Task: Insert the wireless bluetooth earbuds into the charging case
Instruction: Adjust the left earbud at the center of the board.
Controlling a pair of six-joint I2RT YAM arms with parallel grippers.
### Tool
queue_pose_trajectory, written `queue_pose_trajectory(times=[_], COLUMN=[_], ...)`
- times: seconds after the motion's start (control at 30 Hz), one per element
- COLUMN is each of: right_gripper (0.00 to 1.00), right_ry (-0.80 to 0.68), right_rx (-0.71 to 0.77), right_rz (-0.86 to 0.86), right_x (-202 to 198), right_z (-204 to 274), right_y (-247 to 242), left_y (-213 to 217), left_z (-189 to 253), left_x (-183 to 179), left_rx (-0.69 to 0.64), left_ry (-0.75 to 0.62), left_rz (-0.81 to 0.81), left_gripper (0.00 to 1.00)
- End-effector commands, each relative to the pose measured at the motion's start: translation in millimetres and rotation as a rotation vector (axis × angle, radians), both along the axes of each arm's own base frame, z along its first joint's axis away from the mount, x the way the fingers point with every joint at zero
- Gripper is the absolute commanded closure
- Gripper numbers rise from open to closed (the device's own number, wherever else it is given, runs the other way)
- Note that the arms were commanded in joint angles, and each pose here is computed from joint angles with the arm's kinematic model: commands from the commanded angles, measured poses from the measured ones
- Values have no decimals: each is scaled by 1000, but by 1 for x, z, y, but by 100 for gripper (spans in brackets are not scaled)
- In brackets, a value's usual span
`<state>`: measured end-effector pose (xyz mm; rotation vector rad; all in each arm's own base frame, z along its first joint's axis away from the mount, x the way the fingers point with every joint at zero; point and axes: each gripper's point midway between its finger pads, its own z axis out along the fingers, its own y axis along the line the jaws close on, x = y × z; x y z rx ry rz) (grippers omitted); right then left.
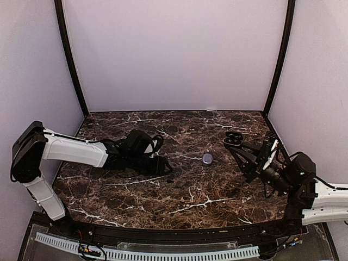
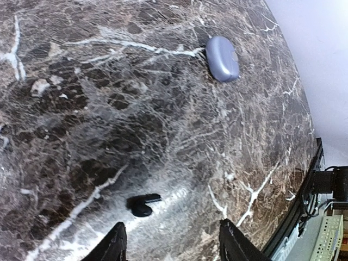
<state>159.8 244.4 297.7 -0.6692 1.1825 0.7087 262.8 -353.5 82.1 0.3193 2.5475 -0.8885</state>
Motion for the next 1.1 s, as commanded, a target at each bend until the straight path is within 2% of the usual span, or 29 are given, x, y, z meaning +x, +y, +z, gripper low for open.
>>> queue_pose_trajectory(times=[0.0,0.17,0.47,0.8,1.07], right_gripper=[100,100,100,100,100], right_ry=[-15,-15,-9,-12,-10], right_rx=[12,14,8,7,4], right_rz=[-6,-13,-19,-21,-27], right_x=[1,2,3,3,4], right_z=[3,6,3,3,1], right_y=[-1,-3,-3,-3,-4], left_y=[-9,-17,-24,-25,-45], left_z=[-6,-14,-36,-40,-46], left_x=[-35,-44,-39,-8,5], left_rx=[-9,-42,-14,-10,-4], left_ry=[82,132,164,130,100], left_rz=[-56,-62,-49,-3,-90], left_gripper=[43,44,44,45,46])
